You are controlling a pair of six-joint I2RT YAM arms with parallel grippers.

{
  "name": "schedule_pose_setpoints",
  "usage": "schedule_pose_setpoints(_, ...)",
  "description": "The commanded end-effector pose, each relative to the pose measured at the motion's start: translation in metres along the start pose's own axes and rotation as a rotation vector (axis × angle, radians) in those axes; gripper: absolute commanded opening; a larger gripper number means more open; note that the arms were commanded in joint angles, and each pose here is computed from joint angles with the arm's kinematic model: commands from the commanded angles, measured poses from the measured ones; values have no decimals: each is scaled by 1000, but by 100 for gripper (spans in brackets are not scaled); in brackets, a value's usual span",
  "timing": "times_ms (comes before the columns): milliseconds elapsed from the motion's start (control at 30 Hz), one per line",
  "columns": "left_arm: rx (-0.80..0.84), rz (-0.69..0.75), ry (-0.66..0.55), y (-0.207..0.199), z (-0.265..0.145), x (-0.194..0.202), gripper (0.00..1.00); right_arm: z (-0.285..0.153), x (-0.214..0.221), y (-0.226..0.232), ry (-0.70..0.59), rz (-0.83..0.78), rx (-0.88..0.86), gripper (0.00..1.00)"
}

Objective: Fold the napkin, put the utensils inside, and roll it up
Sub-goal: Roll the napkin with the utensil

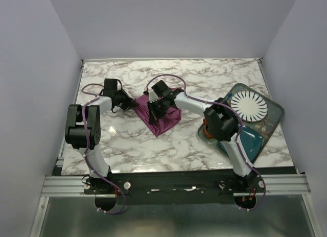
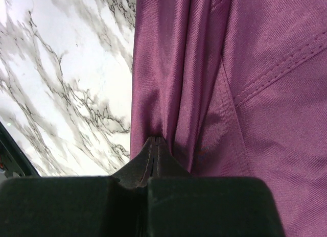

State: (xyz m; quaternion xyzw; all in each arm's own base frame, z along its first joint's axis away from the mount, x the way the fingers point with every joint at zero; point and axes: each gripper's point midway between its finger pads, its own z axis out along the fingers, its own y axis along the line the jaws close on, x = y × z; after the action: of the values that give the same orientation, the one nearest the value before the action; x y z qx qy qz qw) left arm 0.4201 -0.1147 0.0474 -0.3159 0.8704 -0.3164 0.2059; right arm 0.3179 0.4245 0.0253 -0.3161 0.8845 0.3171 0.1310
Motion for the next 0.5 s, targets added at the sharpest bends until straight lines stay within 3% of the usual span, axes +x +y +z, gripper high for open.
schedule_pose_setpoints(0,81,32,-13,-30,-10,4,6,20,28,-28,85,10,100,1)
schedule_pose_setpoints(233,-2,-23,48,4,20,19,2,19,32,-29,101,-9,100,1)
schedule_pose_setpoints(467,-114,-10,29,31,17,23,0,15,43,-38,124,-21,128,1)
